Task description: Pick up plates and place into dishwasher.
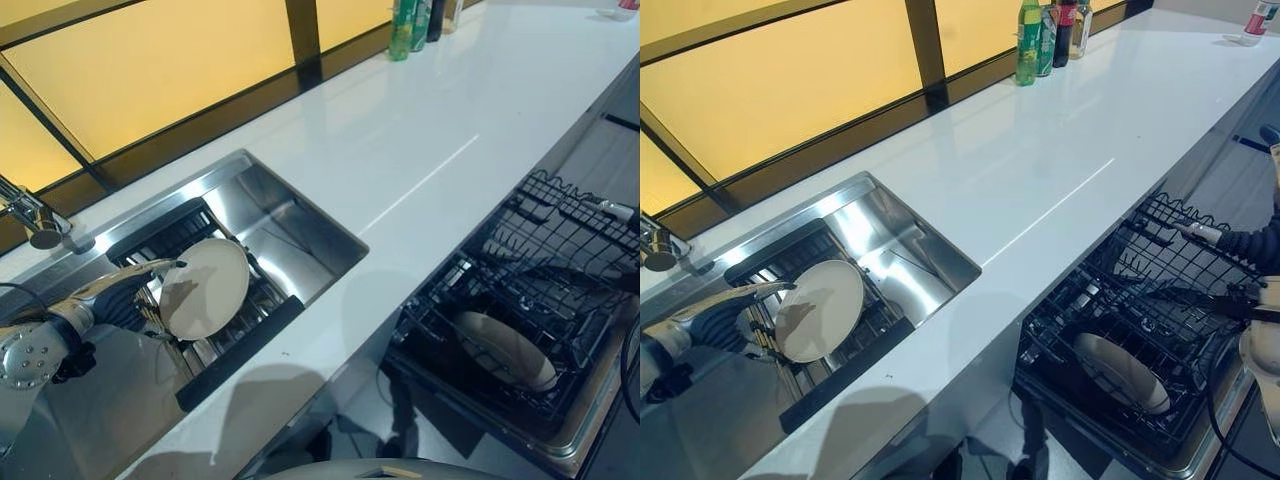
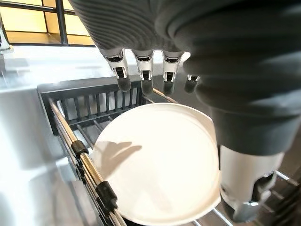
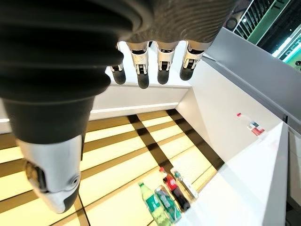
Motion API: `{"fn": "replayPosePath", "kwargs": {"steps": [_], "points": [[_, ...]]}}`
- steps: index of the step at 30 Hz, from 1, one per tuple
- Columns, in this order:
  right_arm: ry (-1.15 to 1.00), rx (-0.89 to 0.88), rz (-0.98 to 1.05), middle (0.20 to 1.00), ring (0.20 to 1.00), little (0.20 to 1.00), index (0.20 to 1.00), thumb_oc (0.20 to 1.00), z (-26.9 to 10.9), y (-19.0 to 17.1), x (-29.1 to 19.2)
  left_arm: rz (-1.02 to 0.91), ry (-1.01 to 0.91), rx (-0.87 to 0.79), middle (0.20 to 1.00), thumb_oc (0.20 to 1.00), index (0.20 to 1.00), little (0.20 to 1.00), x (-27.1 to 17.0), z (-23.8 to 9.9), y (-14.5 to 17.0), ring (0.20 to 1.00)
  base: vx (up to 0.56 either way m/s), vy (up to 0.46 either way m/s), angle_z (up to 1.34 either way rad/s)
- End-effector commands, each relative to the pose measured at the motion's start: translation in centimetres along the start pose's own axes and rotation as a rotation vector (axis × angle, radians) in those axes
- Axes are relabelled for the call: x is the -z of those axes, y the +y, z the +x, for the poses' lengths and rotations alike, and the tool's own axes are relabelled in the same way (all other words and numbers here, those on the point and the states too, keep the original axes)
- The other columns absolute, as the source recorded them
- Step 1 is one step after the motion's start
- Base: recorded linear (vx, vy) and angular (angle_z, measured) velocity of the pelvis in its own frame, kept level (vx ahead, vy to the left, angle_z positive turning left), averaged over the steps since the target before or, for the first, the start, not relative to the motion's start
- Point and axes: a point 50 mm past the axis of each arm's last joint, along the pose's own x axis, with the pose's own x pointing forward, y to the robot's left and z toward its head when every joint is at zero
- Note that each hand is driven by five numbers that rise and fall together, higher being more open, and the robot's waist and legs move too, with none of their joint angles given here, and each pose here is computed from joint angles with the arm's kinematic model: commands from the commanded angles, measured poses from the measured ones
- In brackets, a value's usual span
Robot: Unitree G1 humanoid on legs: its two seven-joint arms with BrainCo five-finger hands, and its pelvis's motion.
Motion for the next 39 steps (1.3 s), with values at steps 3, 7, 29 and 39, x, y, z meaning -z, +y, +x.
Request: {"fn": "replayPosePath", "kwargs": {"steps": [3, 7, 29, 39], "points": [[-0.112, 0.08, 0.041, 1.0, 1.0, 1.0, 1.0, 1.0, 0.6, -0.9, -1.9, 0.14, -0.058, -0.066, 1.0, 1.0, 1.0, 1.0, -0.8, 0.3, 0.1, 1.0, 0.0, -0.011, 0.0], [-0.11, 0.087, 0.044, 1.0, 1.0, 1.0, 1.0, 1.0, 0.6, -0.7, -2.0, 0.099, -0.098, -0.007, 1.0, 1.0, 1.0, 1.0, -1.6, 0.7, -1.2, 1.0, 0.0, -0.016, -0.01], [-0.078, 0.088, 0.063, 1.0, 1.0, 1.0, 1.0, 1.0, -0.3, -0.4, -1.8, 0.044, 0.008, -0.182, 1.0, 1.0, 1.0, 1.0, -0.5, 0.6, -1.1, 1.0, 0.03, -0.008, -0.02], [-0.132, 0.21, 0.124, 1.0, 1.0, 1.0, 1.0, 1.0, 0.3, 2.1, -3.4, 0.107, 0.036, -0.355, 1.0, 1.0, 1.0, 1.0, -1.5, 4.9, -5.3, 1.0, -0.12, -0.082, -0.01]]}}
